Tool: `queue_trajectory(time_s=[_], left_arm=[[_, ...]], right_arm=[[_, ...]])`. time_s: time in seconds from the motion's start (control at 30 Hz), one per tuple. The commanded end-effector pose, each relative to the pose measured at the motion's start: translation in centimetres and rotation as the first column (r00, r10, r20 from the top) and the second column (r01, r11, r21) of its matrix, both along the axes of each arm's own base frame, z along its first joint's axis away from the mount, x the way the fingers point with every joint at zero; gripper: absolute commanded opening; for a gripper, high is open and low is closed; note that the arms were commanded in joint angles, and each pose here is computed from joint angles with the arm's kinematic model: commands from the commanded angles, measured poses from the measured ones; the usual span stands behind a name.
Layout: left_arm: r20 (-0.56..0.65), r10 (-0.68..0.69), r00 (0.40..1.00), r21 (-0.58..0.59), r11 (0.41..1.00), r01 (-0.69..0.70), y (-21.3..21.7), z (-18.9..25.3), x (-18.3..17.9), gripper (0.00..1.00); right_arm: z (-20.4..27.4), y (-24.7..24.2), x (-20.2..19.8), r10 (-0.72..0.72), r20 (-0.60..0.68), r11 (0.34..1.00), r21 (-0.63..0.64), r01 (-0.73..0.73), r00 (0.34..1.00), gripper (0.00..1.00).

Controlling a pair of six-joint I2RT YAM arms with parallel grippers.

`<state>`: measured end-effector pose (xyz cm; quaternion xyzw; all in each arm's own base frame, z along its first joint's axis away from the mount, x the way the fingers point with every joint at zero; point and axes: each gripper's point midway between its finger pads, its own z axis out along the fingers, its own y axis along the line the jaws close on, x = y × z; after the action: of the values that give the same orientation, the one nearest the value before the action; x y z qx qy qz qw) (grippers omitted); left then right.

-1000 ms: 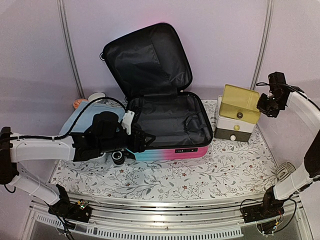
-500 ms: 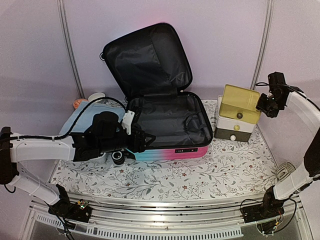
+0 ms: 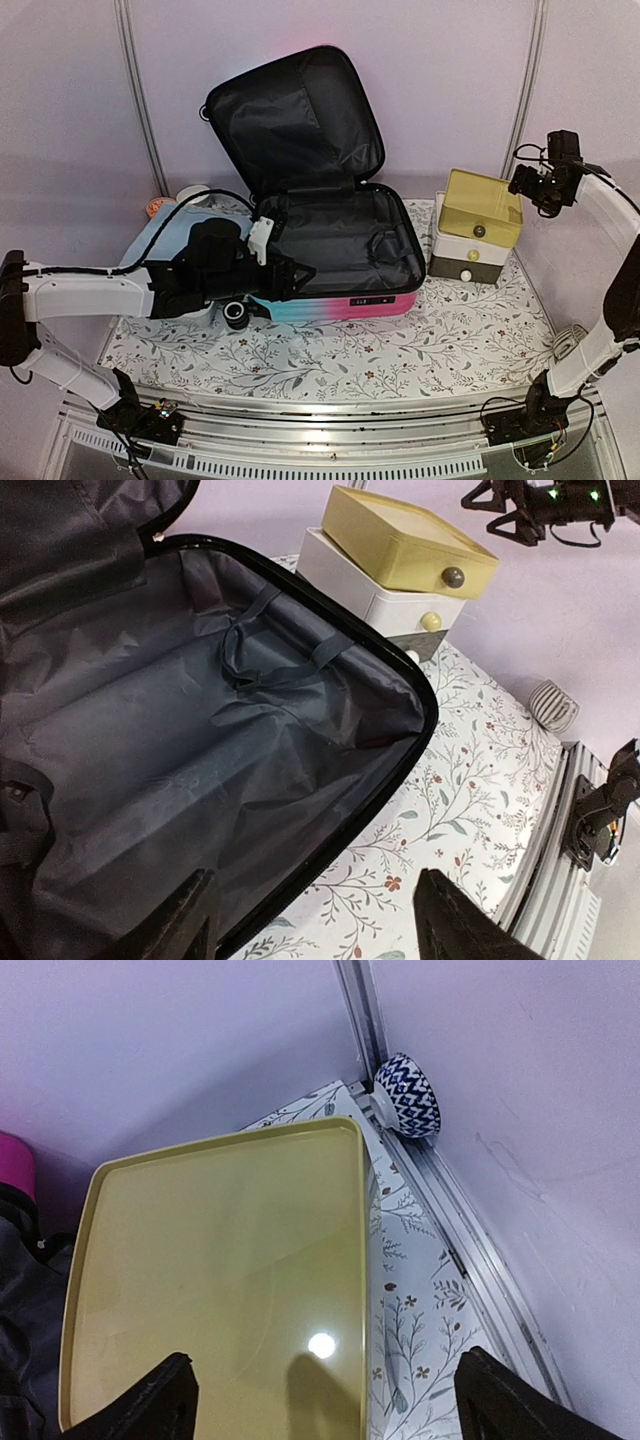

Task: Open, take out, and arrange the luggage
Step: Adjust the storage box at the center of the board.

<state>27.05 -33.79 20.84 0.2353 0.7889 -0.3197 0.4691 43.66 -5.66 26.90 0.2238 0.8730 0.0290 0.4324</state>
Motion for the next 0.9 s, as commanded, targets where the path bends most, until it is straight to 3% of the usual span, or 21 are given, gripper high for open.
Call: queue_trajectory(time_s=[0.0,0.23,0.63,0.77,0.87], left_arm=[[0.023,-0.001,1.0,-0.004,1.0,0.001,-0.2,1.2,0.6,0.69],[0.022,0.014,1.0,-0.006,1.0,-0.014,0.2,1.4,0.6,0.68],[0.018,0.012,1.0,-0.005,1.0,-0.012,0.1,1.4,0.6,0.69],[0.017,0.014,1.0,0.0,1.0,-0.014,0.1,1.2,0.6,0.69],[0.018,0.017,1.0,0.004,1.0,-0.017,0.1,1.1,0.7,0.69]], right_arm=[[1.1,-0.4,2.9,0.094,0.073,0.995,0.01,-0.095,0.993,0.86],[0.1,-1.7,4.5,0.094,0.072,0.996,-0.002,-0.094,0.993,0.58],[-3.6,-3.2,5.1,0.02,-0.003,1.0,0.008,-0.02,1.0,0.43],[-4.2,-2.8,5.6,0.041,-0.005,0.999,0.021,-0.041,0.999,0.15],[-3.9,-2.2,6.1,0.096,0.013,0.995,0.023,-0.096,0.995,0.04]])
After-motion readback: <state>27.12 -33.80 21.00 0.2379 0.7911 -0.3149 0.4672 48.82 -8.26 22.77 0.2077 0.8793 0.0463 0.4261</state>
